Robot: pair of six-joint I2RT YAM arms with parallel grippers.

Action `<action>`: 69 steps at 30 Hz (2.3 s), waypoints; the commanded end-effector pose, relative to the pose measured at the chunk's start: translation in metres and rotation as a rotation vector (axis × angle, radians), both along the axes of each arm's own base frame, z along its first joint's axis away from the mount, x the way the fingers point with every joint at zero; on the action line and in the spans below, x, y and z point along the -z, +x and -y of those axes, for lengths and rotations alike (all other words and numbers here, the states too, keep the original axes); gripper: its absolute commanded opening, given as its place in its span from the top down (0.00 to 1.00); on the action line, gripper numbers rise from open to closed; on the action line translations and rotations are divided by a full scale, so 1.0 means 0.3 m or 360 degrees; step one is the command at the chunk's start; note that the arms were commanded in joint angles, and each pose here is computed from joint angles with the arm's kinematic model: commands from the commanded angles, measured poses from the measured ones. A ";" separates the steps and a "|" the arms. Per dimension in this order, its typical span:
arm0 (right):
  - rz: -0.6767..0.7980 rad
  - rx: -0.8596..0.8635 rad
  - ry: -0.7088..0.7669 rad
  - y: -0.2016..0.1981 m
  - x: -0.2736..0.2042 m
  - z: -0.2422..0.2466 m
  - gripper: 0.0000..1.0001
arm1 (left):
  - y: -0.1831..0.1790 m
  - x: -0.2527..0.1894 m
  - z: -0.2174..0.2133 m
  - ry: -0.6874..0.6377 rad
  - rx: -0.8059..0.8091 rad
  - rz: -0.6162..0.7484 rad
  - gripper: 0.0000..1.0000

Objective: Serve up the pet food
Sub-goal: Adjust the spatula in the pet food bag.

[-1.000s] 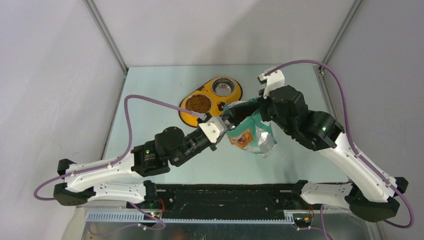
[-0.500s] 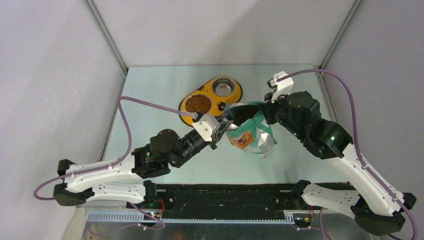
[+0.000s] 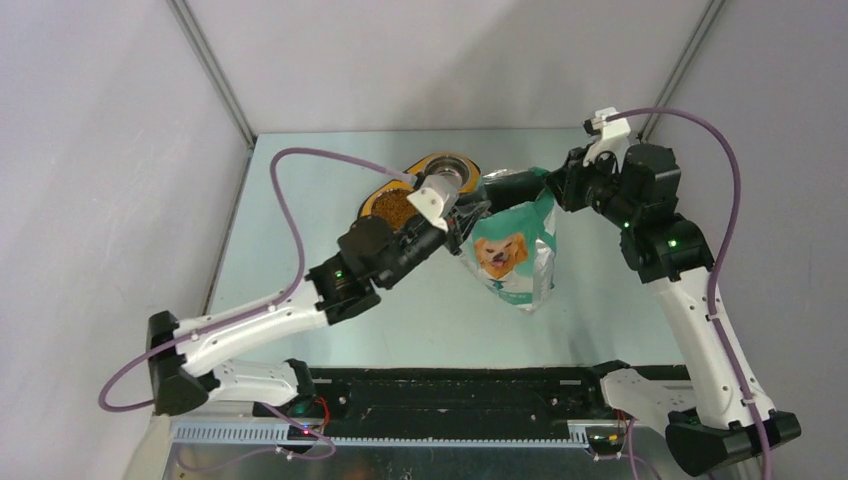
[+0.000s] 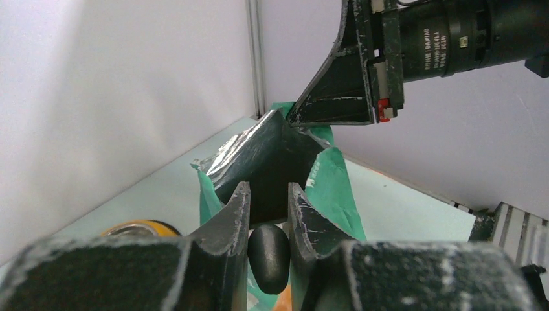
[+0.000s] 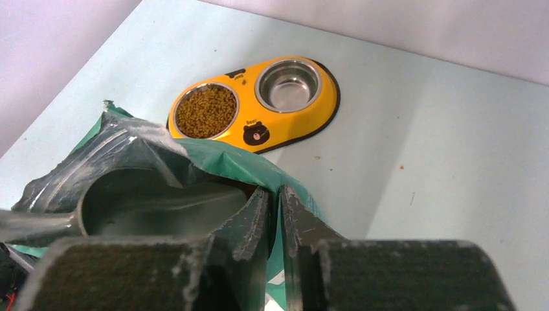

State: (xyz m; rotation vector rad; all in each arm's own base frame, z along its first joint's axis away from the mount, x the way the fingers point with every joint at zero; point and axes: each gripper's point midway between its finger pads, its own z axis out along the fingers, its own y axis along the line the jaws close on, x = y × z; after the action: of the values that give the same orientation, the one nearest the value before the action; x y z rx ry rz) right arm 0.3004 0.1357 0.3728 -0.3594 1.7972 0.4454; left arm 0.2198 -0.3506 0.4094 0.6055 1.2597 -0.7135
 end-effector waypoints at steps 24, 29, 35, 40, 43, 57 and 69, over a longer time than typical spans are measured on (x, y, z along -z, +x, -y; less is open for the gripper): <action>0.0568 -0.0929 -0.0124 -0.224 -0.178 -0.146 0.45 | 0.179 -0.239 0.067 -0.0365 -0.0070 0.0032 1.00; 0.0510 -0.0891 -0.0102 -0.206 -0.127 -0.166 0.45 | 0.181 -0.300 0.058 -0.0407 -0.0082 0.0049 1.00; 0.0570 -0.0870 -0.0016 -0.148 -0.141 -0.198 0.45 | 0.180 -0.329 0.076 -0.0414 -0.0047 0.0048 1.00; 0.0589 -0.0932 0.0100 -0.119 -0.170 -0.251 0.45 | 0.177 -0.326 0.086 -0.0414 -0.0024 0.0032 1.00; 0.0626 -0.0975 0.0097 -0.118 -0.177 -0.276 0.44 | 0.177 -0.325 0.092 -0.0411 -0.0017 0.0024 1.00; 0.0714 -0.1181 -0.0092 -0.157 -0.112 -0.326 0.49 | 0.142 -0.345 0.101 -0.0419 0.0077 0.0008 1.00; 0.0829 -0.1298 -0.0200 -0.171 -0.094 -0.336 0.66 | 0.050 -0.373 0.034 -0.0513 0.0202 -0.0018 1.00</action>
State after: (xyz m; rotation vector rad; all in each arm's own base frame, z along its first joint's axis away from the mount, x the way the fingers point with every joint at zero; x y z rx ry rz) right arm 0.2550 0.2366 0.4012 -1.1342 1.1670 0.7477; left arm 0.2607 -0.3875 0.4589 0.5026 1.2621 -0.8867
